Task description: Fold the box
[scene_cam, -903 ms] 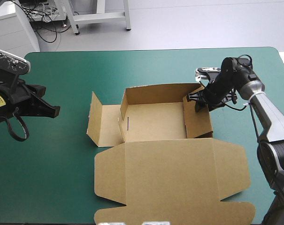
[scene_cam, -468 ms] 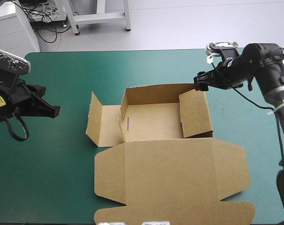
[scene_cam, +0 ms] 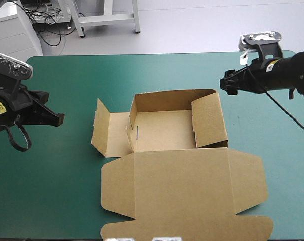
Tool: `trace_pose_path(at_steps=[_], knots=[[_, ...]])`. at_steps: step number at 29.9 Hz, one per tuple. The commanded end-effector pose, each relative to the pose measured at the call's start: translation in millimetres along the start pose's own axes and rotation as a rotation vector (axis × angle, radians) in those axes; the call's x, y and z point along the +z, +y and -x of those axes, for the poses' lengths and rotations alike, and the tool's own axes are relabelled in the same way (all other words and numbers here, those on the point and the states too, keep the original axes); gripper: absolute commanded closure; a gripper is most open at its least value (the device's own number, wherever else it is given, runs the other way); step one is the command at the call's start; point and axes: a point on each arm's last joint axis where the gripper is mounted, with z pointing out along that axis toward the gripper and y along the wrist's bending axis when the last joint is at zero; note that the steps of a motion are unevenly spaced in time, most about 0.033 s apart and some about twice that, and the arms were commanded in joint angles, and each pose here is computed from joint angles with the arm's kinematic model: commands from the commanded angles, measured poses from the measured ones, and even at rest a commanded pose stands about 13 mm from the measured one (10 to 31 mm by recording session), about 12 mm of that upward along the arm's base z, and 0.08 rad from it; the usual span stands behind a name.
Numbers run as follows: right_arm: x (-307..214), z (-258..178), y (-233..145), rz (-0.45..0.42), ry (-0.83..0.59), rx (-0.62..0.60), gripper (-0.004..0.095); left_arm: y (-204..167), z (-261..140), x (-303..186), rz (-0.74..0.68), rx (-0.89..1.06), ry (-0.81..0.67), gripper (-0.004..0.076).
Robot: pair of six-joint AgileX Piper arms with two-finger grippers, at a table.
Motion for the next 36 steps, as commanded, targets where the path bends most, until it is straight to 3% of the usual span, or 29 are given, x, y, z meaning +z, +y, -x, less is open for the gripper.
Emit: trace_pose_path(at_steps=[1,9,18,26,36], knots=[[16,6,1,0.032,0.027,0.009,0.0116,0,-2,-9,0.000,0.007,0.008,0.0734],[108,5,-10,0.065,0.235,0.101,0.0116,1,-2,-9,0.005,0.012,0.009,0.0734],[150,-4,-17,0.062,0.336,0.119,0.0116,1,-2,-9,0.009,0.013,0.009,0.0735],[183,-43,-22,0.052,0.508,0.149,0.0120,2,-2,-9,0.019,0.016,0.009,0.0735],[185,-46,-24,0.034,0.519,0.139,0.0377,2,-2,-9,0.019,0.016,0.010,0.0735]])
